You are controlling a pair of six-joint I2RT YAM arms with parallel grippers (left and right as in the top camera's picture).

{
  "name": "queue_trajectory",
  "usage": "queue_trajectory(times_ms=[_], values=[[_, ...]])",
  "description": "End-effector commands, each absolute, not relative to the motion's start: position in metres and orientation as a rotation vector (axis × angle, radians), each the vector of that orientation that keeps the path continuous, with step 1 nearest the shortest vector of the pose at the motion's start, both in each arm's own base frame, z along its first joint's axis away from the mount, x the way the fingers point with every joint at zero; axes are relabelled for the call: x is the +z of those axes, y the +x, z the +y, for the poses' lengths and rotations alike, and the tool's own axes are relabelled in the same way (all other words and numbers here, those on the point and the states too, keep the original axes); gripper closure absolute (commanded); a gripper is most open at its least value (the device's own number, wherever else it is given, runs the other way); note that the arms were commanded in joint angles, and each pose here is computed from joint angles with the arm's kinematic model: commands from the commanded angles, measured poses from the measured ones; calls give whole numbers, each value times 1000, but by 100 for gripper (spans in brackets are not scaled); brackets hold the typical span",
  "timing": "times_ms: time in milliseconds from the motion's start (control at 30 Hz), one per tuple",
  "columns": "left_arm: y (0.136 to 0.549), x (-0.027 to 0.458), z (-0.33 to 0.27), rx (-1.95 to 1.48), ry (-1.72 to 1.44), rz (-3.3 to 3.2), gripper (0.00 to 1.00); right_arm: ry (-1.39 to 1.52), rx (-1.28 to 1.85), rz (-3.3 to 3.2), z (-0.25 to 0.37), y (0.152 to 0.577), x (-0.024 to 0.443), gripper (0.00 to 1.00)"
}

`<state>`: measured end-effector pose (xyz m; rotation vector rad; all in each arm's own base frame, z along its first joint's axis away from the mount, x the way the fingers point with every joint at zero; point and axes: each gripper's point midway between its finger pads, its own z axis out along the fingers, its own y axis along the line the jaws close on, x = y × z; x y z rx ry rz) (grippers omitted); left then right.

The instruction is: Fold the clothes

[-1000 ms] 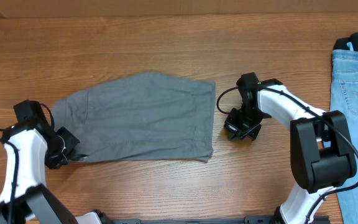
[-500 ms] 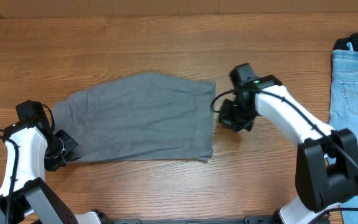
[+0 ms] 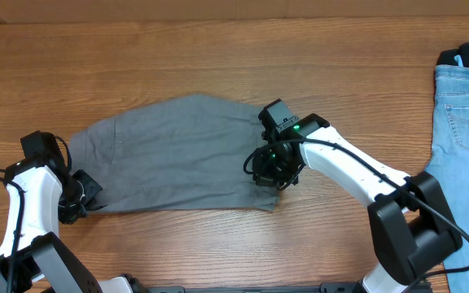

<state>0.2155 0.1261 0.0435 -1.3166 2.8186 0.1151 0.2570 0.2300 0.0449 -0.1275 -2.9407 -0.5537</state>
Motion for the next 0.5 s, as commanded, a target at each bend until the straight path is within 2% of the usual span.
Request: queue_trajectory(times_ms=[0,467], values=[[221,47,132,146,-1332,2784,96,-186,-531,-2840,231,243,23,96],[220,38,141,169,-1378,2750,96,-343,-509,-2597,202,234,-24,96]])
